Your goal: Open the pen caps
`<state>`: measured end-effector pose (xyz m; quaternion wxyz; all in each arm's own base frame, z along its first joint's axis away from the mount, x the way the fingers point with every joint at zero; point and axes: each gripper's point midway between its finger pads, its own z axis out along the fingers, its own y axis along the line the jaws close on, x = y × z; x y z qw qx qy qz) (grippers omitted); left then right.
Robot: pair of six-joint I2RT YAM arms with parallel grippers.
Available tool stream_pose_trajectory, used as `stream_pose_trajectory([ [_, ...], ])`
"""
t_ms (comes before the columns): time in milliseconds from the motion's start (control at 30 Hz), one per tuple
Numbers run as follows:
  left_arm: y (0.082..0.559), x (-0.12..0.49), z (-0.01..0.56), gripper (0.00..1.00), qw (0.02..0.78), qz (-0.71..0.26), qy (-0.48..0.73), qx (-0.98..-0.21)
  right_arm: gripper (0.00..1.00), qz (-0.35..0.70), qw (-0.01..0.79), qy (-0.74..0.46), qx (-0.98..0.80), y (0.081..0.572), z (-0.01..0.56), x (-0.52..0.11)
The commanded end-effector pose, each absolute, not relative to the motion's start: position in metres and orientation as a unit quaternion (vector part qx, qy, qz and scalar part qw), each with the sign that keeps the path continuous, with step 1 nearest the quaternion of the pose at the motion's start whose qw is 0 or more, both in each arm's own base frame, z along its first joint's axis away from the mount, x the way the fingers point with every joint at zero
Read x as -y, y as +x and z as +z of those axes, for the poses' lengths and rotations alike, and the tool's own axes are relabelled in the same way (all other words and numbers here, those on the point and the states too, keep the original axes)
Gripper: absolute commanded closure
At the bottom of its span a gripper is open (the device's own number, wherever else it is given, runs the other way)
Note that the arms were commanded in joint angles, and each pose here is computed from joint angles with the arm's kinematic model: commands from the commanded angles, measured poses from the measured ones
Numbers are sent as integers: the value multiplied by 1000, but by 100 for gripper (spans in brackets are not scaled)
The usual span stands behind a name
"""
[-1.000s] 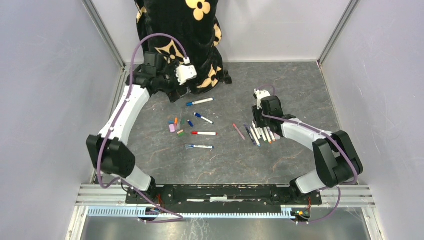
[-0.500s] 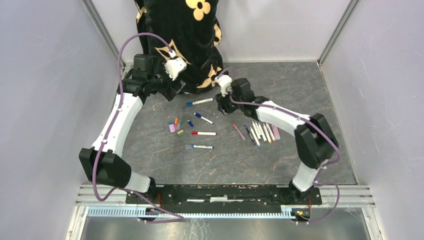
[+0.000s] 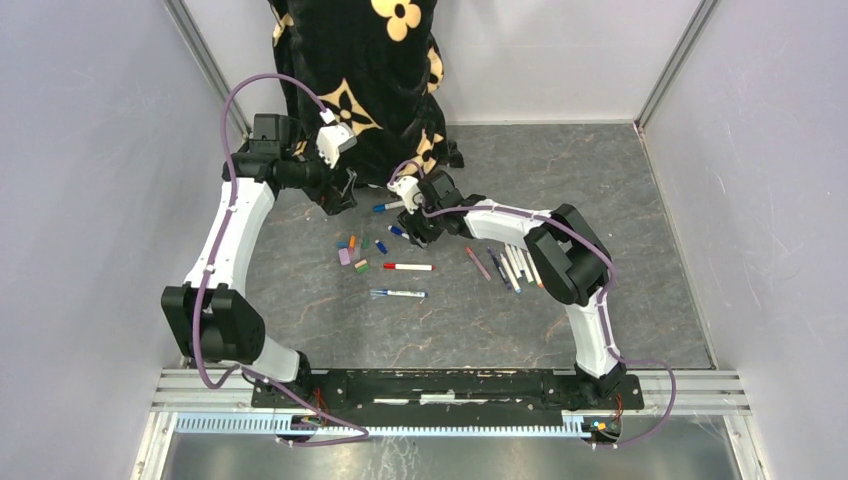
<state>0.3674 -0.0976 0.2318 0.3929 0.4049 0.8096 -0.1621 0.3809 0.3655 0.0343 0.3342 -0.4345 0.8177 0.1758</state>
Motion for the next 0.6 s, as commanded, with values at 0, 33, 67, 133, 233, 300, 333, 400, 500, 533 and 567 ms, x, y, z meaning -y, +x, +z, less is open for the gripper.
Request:
stream_pose_trajectory([
  [0, 357, 109, 239, 3, 385, -203, 414, -799, 48, 169, 357, -444, -804, 394, 41, -376],
  [33, 358, 108, 236, 3, 382, -202, 413, -802, 50, 170, 354, -446, -805, 392, 37, -377],
  [67, 358, 108, 234, 4, 379, -202, 411, -804, 51, 170, 350, -448, -805, 390, 34, -377],
  [133, 359, 107, 229, 5, 373, -205, 409, -807, 54, 168, 344, -452, -805, 387, 27, -376],
  [233, 359, 107, 222, 7, 361, -210, 410, -811, 64, 163, 339, -456, -807, 383, 21, -372],
  [300, 359, 107, 216, 8, 353, -210, 414, -812, 73, 161, 342, -455, -806, 381, 23, -370],
  [333, 359, 106, 213, 8, 350, -209, 415, -813, 78, 161, 344, -454, -806, 381, 25, -369],
  [400, 358, 104, 204, 8, 339, -207, 420, -816, 86, 166, 350, -452, -803, 383, 35, -369],
  [500, 349, 103, 184, 0, 307, -216, 446, -812, 93, 202, 355, -441, -799, 381, 56, -374],
  [533, 343, 103, 178, 0, 297, -223, 461, -806, 94, 219, 353, -436, -798, 379, 64, -376],
  [567, 337, 104, 173, 0, 291, -228, 477, -797, 95, 244, 349, -426, -799, 376, 72, -377],
])
